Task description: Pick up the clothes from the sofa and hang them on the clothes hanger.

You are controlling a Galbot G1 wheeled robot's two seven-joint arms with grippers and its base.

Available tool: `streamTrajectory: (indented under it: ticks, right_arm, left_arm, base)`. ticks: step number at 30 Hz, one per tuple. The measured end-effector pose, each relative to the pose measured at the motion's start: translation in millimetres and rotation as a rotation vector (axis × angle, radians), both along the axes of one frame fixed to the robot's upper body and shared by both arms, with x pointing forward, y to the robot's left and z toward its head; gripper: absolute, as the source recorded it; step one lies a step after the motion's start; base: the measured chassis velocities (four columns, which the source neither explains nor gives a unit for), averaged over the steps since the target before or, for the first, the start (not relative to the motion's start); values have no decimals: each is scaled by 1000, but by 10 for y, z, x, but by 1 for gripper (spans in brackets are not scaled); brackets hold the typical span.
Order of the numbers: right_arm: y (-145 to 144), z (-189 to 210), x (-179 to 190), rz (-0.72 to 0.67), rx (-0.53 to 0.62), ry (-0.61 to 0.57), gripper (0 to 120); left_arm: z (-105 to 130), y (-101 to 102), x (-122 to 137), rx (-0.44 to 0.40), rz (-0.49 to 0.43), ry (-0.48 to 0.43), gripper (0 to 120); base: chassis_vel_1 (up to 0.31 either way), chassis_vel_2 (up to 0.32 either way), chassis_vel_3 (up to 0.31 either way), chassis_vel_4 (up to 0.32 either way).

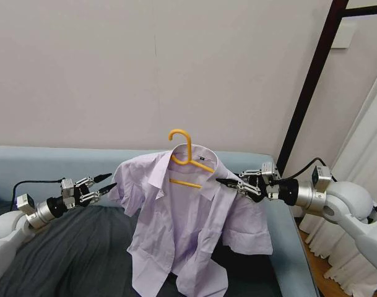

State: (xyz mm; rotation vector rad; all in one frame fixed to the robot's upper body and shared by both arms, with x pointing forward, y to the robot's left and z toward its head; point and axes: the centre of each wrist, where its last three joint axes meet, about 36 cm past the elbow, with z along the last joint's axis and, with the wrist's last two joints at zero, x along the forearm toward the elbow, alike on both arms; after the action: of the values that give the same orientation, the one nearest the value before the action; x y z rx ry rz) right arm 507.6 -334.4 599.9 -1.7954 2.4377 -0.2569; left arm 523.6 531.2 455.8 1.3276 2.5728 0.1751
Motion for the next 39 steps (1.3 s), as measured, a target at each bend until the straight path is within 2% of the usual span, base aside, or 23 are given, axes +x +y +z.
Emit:
streamTrajectory:
  ticks: [1,3,6,8,11,15,17,25,33,39]
  right_arm:
    - [0,0,0,0,0,0,8]
    - [3,8,-5,6,3,1,8]
    - [1,15,-10,9,2,1,8]
    - [-12,20,-15,9,-1,1,8]
    - [-28,22,-17,5,-5,1,8]
    - [-61,15,-3,-9,-17,-2,8]
    - [-90,11,19,-20,-20,-1,8]
    - [-105,28,54,-7,-31,-1,8]
    - [-123,61,51,47,-31,8,8]
    - [-98,44,30,121,0,26,8]
  left_arm:
    - [0,0,0,0,0,0,30]
    - [-35,-74,9,-1,-14,3,18]
    - [-47,-107,22,-3,-18,2,11]
    - [-12,-124,57,-8,-16,-8,0]
    - [44,-112,87,-16,-12,-20,0]
    - [197,-4,114,-25,-1,-41,0]
    - [317,122,123,-21,5,-54,0]
    - [548,303,172,-49,34,-96,0]
    - [642,286,236,-93,71,-124,0]
    - [542,233,250,-87,69,-103,0]
  base:
    - [0,0,0,0]
    - [0,0,0,0]
    - [0,0,0,0]
    - [0,0,0,0]
    - [0,0,0,0]
    - [0,0,0,0]
    - [0,0,0,0]
    - [0,0,0,0]
    - [0,0,0,0]
    - [0,0,0,0]
